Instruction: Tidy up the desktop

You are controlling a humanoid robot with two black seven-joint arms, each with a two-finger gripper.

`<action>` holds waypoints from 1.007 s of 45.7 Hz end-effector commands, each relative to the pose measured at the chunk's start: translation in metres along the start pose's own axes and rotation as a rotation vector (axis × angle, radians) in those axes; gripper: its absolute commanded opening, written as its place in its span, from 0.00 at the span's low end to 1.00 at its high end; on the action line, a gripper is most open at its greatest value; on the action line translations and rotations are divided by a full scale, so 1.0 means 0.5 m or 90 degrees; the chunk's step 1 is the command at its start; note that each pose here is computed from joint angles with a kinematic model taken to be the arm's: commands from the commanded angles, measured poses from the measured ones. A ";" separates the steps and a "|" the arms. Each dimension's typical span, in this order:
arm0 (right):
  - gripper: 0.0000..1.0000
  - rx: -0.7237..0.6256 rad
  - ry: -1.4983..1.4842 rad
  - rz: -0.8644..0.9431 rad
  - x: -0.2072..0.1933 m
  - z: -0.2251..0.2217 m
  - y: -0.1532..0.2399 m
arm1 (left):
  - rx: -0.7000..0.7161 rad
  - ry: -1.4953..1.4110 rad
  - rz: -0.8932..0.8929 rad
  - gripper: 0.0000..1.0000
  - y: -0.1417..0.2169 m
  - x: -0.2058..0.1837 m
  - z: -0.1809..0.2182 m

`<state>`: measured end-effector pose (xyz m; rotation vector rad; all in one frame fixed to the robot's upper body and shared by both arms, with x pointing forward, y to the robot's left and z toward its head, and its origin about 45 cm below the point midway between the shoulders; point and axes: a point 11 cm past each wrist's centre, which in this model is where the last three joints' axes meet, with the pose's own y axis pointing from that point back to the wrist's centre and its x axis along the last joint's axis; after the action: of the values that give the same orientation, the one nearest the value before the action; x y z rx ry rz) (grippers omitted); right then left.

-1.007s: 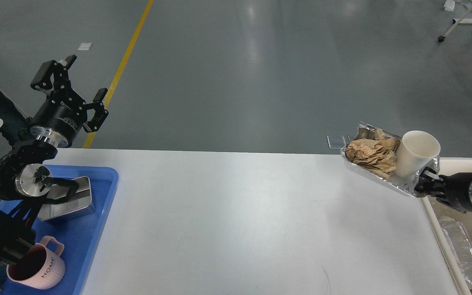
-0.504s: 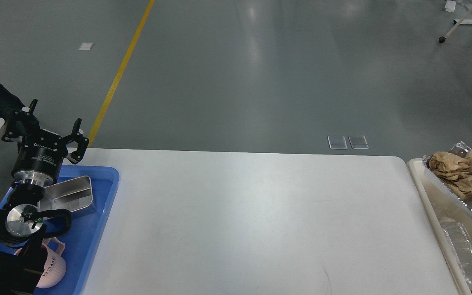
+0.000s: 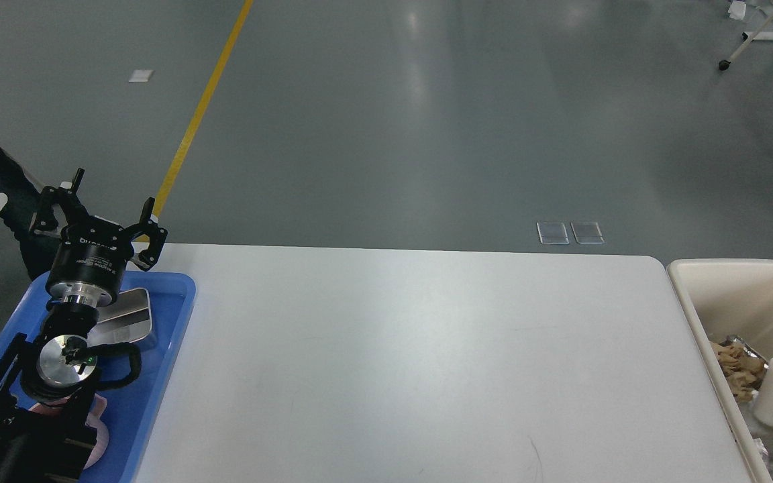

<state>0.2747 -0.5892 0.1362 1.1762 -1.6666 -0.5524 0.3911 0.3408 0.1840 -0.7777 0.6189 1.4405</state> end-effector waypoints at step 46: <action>1.00 0.527 -0.673 -0.615 -0.401 -0.411 0.256 | 0.036 -0.019 0.073 0.97 0.074 0.073 -0.022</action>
<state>0.4304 -0.3512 0.2280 2.5173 -2.2011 -1.2241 0.3650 0.3547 0.1510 -0.6905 0.6768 1.5287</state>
